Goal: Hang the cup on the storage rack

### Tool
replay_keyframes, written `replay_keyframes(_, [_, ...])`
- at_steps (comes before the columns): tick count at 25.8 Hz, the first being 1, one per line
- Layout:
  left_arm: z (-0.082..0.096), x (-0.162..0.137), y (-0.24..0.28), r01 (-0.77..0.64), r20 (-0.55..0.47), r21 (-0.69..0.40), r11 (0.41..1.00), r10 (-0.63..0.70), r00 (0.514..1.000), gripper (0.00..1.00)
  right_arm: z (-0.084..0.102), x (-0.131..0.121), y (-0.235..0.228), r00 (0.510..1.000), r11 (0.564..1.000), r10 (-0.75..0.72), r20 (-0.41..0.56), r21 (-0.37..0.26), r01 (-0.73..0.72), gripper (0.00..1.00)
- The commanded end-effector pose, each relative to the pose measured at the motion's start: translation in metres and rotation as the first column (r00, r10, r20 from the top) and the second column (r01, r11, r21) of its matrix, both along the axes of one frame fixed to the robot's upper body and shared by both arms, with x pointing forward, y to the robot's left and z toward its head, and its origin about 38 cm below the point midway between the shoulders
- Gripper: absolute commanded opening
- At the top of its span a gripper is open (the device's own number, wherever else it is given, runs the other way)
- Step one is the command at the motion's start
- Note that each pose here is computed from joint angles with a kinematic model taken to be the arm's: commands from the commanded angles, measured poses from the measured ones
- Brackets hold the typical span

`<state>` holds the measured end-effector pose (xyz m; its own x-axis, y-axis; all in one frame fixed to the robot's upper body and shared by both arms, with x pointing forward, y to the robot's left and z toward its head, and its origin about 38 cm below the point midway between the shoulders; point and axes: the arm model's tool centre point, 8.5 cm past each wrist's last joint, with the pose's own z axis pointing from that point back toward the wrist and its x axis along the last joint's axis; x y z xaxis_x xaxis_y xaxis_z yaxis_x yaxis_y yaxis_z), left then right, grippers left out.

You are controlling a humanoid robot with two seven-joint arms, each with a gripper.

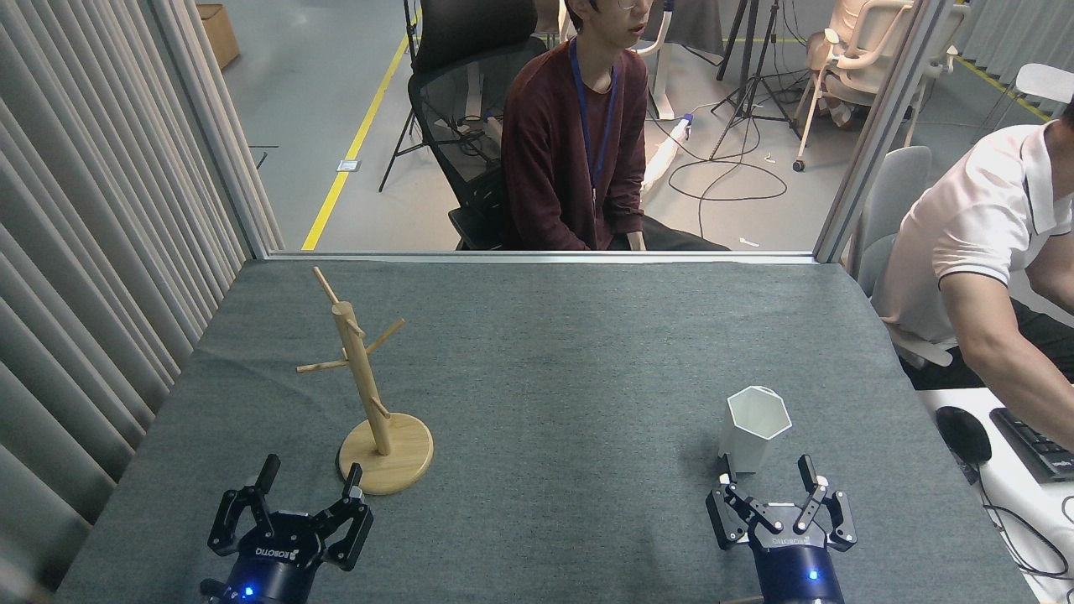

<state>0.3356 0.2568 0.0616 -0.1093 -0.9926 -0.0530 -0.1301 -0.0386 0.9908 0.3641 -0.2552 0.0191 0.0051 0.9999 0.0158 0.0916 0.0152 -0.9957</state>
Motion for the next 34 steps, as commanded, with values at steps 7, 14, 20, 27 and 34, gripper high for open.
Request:
replay_keyframes(7, [-0.001,-0.001,0.0,-0.004,-0.003,-0.003,1.0,0.004,1.0,0.99,-0.008,0.001,-0.002,1.0,1.0,-0.006,-0.027,-0.003,0.006,1.0])
replay_keyframes(14, [-0.001,-0.001,-0.002,-0.002,0.0,-0.007,1.0,0.002,1.0,0.99,-0.028,0.026,-0.013,0.994,0.999,-0.031,-0.103,-0.02,0.029,1.0])
replay_keyframes(20, [-0.003,-0.004,0.0,-0.004,-0.007,-0.003,1.0,0.004,1.0,0.99,-0.03,0.046,-0.018,0.992,0.999,-0.025,-0.127,-0.025,0.022,1.0])
replay_keyframes(27, [-0.004,-0.004,0.001,-0.006,-0.009,-0.002,1.0,0.006,1.0,0.99,-0.023,0.06,-0.028,0.992,0.999,-0.034,-0.124,-0.04,0.029,1.0])
replay_keyframes(34, [-0.003,-0.004,0.001,-0.007,-0.007,-0.002,1.0,0.007,1.0,0.99,-0.026,0.07,-0.029,0.989,0.999,-0.044,-0.144,-0.03,0.04,1.0])
